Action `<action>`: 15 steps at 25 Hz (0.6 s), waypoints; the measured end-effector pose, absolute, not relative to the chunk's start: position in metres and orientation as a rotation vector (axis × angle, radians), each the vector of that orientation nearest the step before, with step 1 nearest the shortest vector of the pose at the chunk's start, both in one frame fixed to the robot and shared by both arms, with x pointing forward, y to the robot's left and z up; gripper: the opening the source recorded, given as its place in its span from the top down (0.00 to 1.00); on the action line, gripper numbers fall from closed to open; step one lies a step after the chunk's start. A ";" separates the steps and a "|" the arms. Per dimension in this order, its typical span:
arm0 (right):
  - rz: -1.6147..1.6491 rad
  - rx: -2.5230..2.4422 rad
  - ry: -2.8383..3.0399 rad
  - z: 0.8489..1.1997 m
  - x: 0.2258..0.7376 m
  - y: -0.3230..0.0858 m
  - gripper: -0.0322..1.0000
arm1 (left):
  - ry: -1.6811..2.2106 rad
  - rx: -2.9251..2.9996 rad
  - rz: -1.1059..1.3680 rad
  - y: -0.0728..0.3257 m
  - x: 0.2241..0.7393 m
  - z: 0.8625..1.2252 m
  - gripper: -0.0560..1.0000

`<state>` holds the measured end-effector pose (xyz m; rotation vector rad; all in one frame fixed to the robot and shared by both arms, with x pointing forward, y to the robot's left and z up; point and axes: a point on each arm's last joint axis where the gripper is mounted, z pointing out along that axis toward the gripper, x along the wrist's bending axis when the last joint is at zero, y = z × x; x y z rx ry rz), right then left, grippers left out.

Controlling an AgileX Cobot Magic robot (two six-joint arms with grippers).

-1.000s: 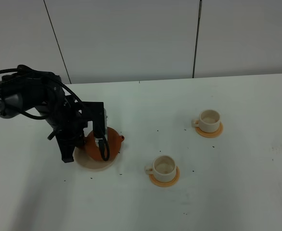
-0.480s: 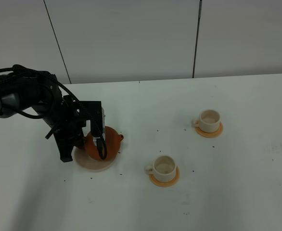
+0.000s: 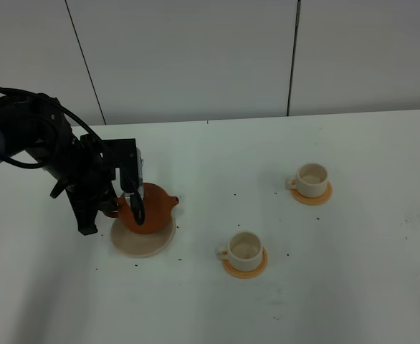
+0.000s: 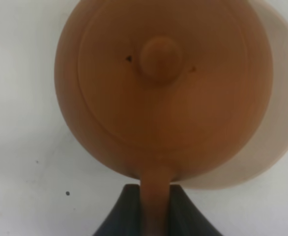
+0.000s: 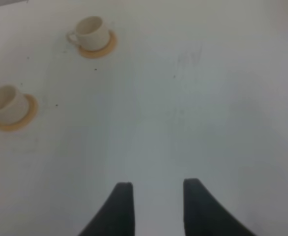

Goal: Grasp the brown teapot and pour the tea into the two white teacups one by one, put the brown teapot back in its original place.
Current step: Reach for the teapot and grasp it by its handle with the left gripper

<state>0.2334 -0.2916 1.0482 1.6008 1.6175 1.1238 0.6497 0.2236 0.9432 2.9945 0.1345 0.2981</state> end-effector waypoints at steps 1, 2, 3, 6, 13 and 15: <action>1.124 1.601 1.618 1.048 0.233 -0.292 0.74 | 0.143 2.990 0.291 0.225 0.650 0.943 0.79; 1.124 1.601 1.618 1.048 0.233 -0.292 0.74 | 0.145 2.988 0.284 0.225 0.649 0.943 0.79; 1.124 1.601 1.618 1.048 0.233 -0.292 0.74 | 0.144 2.989 0.280 0.226 0.649 0.943 0.79; 1.124 1.601 1.618 1.048 0.233 -0.292 0.74 | 0.141 2.990 0.276 0.226 0.649 0.943 0.79; 1.124 1.601 1.618 1.048 0.233 -0.292 0.74 | 0.142 2.990 0.271 0.226 0.649 0.943 0.79; 1.124 1.601 1.618 1.048 0.233 -0.292 0.74 | 0.147 2.984 0.261 0.226 0.648 0.943 0.79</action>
